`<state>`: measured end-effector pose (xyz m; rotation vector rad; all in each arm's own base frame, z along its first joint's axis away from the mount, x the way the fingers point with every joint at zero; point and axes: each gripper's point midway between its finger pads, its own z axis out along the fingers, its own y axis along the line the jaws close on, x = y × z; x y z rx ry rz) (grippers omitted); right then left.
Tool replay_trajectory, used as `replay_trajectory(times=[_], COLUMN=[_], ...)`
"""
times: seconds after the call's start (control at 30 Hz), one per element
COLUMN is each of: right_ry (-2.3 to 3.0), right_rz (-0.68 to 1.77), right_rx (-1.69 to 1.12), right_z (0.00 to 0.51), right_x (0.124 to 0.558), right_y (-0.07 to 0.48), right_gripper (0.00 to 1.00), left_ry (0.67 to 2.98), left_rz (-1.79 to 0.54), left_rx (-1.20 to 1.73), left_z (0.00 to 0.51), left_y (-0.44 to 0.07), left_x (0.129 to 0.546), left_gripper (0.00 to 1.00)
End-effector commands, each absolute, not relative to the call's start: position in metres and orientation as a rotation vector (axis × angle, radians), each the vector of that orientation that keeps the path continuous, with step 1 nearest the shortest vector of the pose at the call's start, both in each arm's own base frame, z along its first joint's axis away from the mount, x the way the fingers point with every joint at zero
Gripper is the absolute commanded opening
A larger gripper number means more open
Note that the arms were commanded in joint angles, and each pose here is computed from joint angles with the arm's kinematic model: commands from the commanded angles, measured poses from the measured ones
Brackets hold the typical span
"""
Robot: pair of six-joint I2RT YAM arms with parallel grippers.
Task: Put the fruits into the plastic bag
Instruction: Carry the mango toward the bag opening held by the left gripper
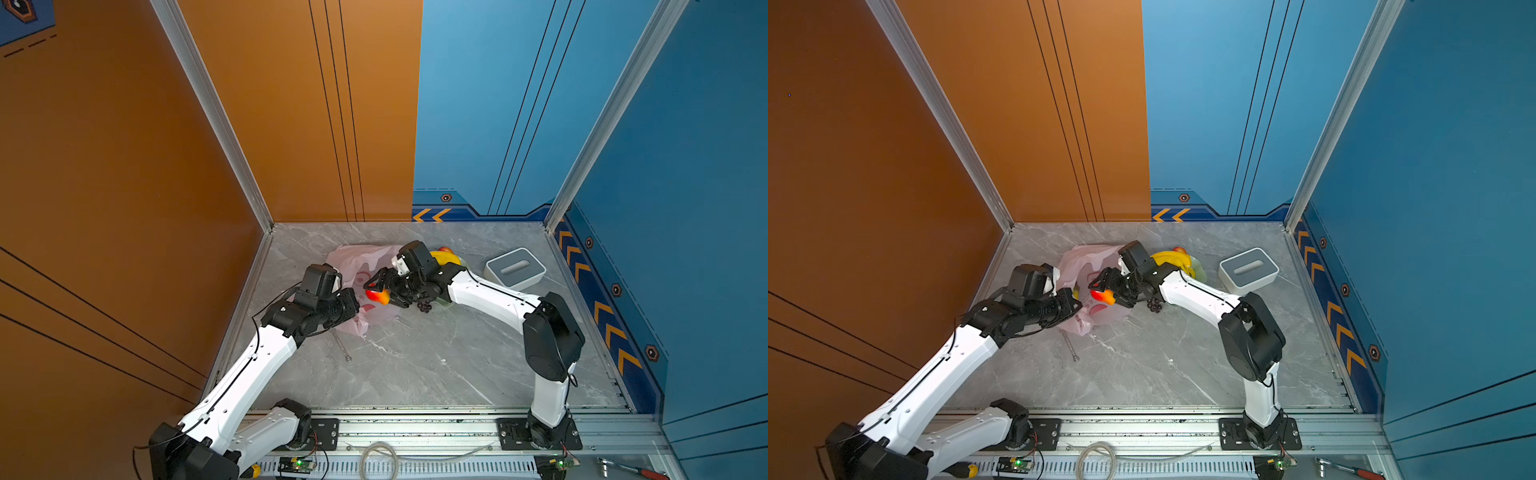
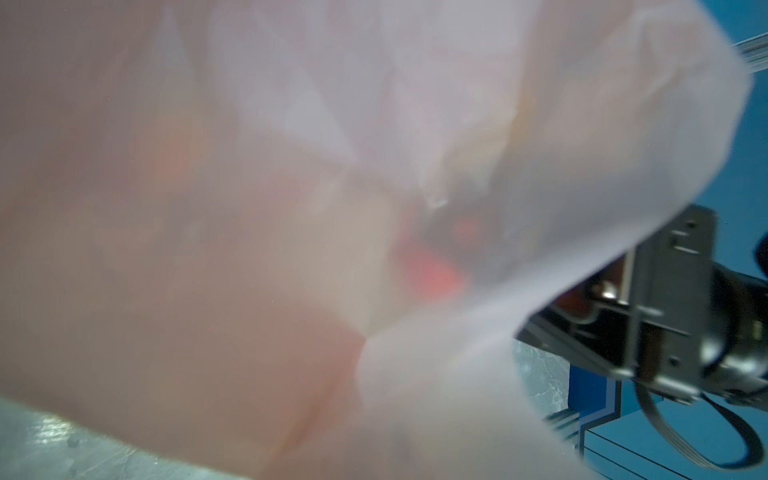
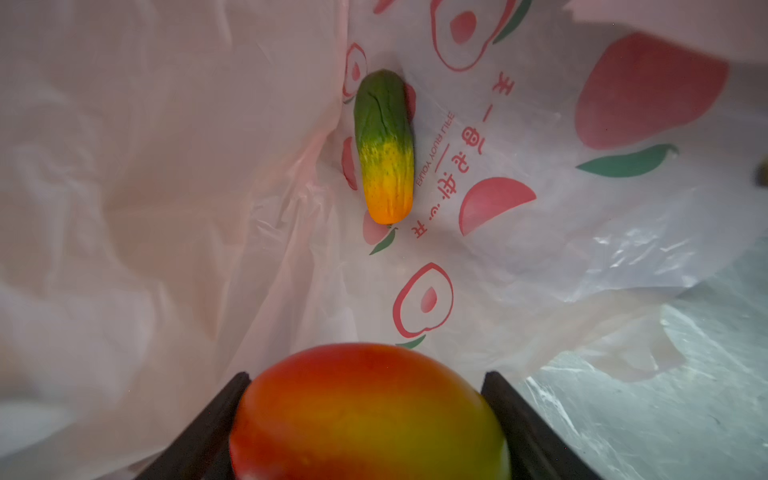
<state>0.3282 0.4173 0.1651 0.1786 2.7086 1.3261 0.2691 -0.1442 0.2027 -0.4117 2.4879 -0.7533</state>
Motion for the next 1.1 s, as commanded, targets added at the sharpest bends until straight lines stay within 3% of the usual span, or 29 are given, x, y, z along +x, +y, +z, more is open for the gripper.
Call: replay_trajectory(times=[0.0, 0.8, 1.07], right_ry=[2.663, 2.759, 2.724], right_rz=[1.392, 1.238, 1.148], right_rx=[0.176, 0.242, 0.284], right_z=[0.177, 0.086, 0.073], right_x=[0.337, 0.37, 0.391], right_y=[0.433, 0.473, 0.477], right_gripper=[0.77, 0.77, 0.81], left_ry=[2.477, 2.479, 2.482], left_rz=[-0.751, -0.781, -0.793], left_rx=[-0.408, -0.402, -0.403], left_z=[0.204, 0.204, 0.205], left_y=[-0.144, -0.146, -0.146], left_x=[0.268, 0.263, 0.26], left_gripper=[0.0, 0.0, 0.0])
